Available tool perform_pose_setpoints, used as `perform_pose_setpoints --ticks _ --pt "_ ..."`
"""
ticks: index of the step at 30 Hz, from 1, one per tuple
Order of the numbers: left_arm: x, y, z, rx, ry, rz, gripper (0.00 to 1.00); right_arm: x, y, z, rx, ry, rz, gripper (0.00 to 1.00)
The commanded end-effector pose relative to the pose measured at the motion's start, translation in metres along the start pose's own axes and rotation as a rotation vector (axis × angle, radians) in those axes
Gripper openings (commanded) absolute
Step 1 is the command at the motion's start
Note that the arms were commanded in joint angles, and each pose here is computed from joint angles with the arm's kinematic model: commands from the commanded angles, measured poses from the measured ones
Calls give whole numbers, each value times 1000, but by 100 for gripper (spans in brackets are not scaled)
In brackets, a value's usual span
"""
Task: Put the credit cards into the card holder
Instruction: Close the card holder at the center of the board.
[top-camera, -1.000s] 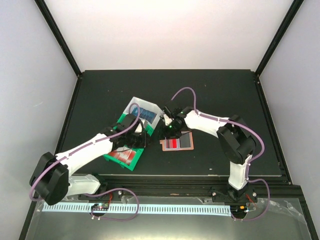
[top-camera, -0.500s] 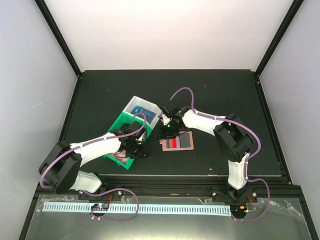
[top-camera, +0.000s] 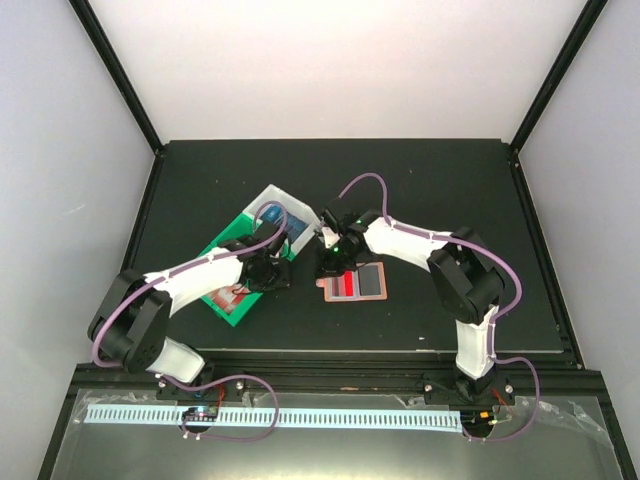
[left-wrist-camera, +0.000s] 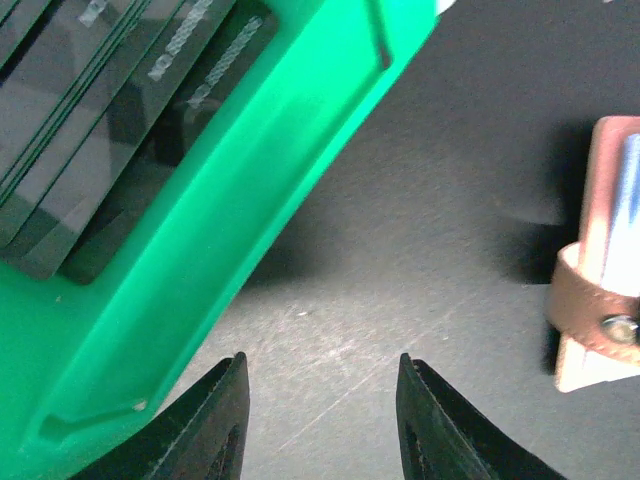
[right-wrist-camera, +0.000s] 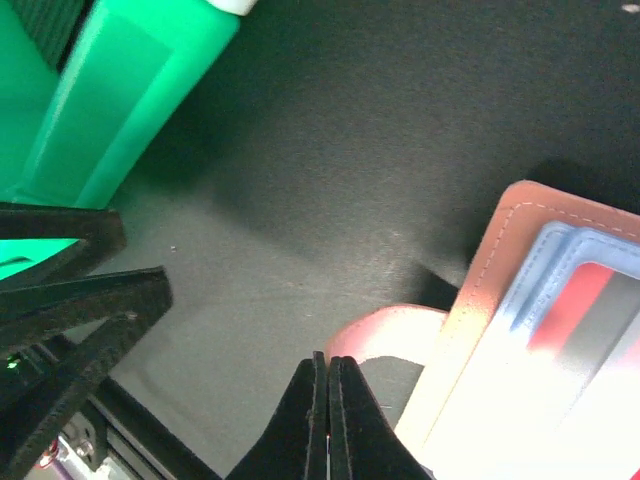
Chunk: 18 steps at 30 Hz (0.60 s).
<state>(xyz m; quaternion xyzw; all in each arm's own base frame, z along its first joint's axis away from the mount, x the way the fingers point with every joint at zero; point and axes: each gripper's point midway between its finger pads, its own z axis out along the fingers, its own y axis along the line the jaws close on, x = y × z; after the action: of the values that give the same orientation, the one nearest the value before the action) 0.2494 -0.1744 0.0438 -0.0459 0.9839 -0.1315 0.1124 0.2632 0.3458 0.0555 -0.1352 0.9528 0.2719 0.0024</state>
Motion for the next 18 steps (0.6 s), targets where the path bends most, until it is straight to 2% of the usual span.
perform_pose_setpoints --ticks 1,12,18 --pt "-18 -18 -8 67 -60 14 43 -6 23 -11 -67 -7 -32 1" --pt "-18 -12 -7 73 -74 -20 45 -3 1 -9 44 -11 -48 1" --pt "-17 -17 -7 108 -71 -38 46 -2 29 -28 -69 -35 -79 1"
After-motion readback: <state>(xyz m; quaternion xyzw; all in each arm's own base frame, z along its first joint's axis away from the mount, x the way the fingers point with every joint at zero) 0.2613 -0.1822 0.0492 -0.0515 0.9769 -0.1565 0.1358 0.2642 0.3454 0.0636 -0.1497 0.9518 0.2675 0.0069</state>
